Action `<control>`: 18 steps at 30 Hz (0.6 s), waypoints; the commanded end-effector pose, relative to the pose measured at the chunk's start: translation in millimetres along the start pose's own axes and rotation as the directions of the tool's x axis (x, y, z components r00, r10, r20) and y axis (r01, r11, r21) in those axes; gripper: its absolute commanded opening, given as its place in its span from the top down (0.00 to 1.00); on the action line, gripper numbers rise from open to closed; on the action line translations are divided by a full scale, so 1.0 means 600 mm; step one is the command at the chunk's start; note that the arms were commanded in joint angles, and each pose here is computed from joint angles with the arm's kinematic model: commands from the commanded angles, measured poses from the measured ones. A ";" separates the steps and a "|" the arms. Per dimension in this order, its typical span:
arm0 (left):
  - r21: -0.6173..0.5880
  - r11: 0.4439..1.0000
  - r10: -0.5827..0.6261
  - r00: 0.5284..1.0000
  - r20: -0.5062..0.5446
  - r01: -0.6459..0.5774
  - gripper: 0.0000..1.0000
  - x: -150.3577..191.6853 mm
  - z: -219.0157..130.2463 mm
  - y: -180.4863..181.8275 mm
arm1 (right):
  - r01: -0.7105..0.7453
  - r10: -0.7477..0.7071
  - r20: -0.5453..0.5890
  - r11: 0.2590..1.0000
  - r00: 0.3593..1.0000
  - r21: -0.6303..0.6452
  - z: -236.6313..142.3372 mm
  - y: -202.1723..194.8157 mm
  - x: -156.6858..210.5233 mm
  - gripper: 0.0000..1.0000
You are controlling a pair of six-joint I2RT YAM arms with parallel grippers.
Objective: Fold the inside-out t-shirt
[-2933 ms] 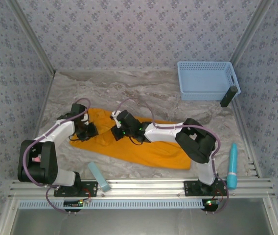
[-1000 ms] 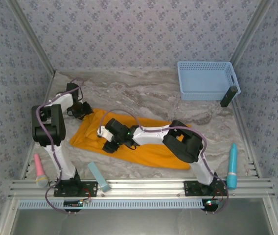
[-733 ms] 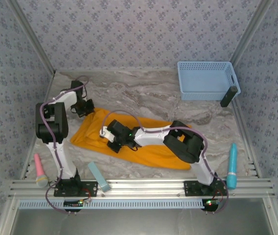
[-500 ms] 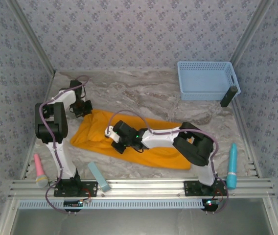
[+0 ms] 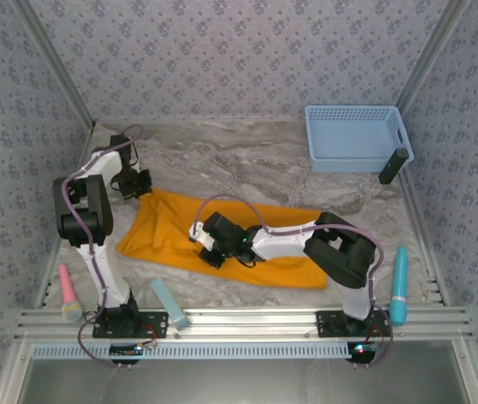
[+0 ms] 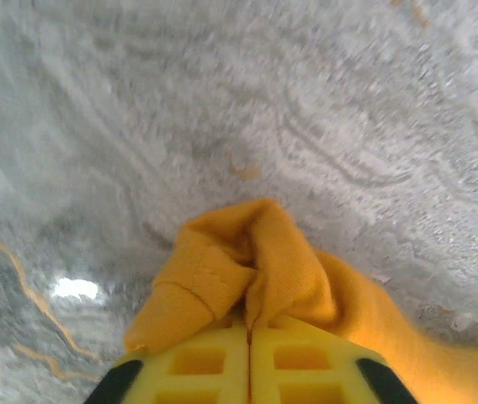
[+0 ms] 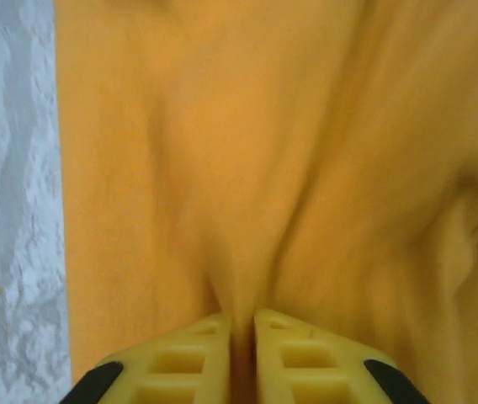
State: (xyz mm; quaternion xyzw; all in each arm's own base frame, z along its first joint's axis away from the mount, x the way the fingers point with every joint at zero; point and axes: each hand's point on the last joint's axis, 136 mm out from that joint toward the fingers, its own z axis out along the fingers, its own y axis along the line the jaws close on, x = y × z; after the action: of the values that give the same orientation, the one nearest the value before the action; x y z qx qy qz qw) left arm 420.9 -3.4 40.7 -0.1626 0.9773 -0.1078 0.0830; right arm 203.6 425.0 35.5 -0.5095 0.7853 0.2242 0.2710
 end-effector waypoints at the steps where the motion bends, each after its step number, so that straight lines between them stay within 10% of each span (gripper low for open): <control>1: 0.057 0.998 0.015 0.999 0.052 -0.018 0.74 -0.026 -0.033 -0.016 | 0.033 -0.035 -0.044 0.999 0.998 -0.043 -0.013 0.019 0.004 0.72; 18: 0.082 0.991 -0.103 0.995 0.012 0.102 0.71 0.122 -0.064 -0.010 | 0.223 -0.200 0.250 0.973 0.947 -0.064 0.018 0.050 -0.205 0.50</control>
State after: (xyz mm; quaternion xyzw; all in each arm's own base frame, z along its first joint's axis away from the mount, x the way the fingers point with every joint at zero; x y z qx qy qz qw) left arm 333.6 -15.0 64.2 -0.2064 0.9684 -0.1216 0.0694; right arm 224.0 507.0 127.5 -0.5575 0.6882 0.2747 0.3743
